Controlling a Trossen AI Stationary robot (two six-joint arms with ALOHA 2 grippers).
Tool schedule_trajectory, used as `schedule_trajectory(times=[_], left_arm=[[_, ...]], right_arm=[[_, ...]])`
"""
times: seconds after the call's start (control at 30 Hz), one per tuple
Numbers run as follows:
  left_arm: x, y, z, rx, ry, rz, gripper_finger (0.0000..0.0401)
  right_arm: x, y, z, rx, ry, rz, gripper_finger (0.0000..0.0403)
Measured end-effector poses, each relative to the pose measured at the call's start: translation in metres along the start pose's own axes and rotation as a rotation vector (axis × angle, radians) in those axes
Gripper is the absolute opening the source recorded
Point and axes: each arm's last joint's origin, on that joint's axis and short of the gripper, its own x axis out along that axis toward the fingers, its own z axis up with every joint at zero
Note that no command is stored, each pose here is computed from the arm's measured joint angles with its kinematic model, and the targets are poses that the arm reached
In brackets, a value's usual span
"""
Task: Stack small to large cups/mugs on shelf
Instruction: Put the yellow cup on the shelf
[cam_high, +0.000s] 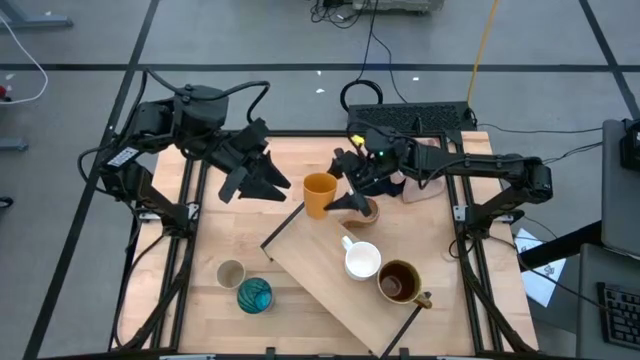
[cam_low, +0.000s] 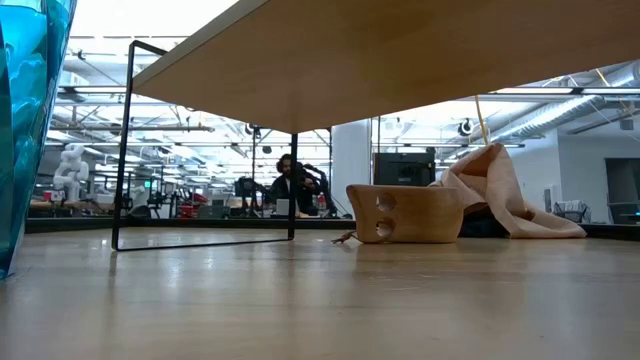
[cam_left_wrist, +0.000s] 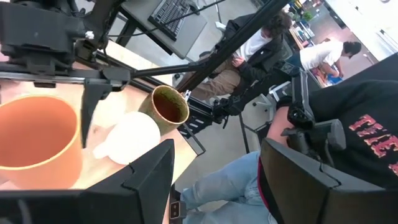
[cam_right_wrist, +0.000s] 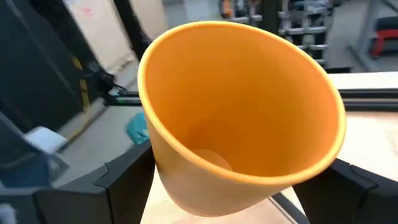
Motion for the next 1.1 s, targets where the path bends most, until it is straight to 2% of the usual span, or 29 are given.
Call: schedule_trajectory(times=[0.37,0.47,0.7,1.1], left_arm=[[0.0,0.001,0.001,-0.002,-0.015,0.02,0.0239],[0.0,0.001,0.001,-0.004,-0.015,0.02,0.0239],[0.0,0.0,0.001,-0.004,-0.02,0.018,0.0239],[0.0,0.0,0.001,-0.004,-0.024,0.024,0.0239]], right_arm=[[0.007,0.01,-0.016,-0.122,0.148,-0.054,0.0318],[0.009,0.014,-0.015,-0.165,0.148,-0.047,0.0318],[0.016,0.017,-0.019,-0.249,0.18,-0.116,0.0318],[0.026,0.011,-0.034,-0.223,0.271,-0.13,0.0318]])
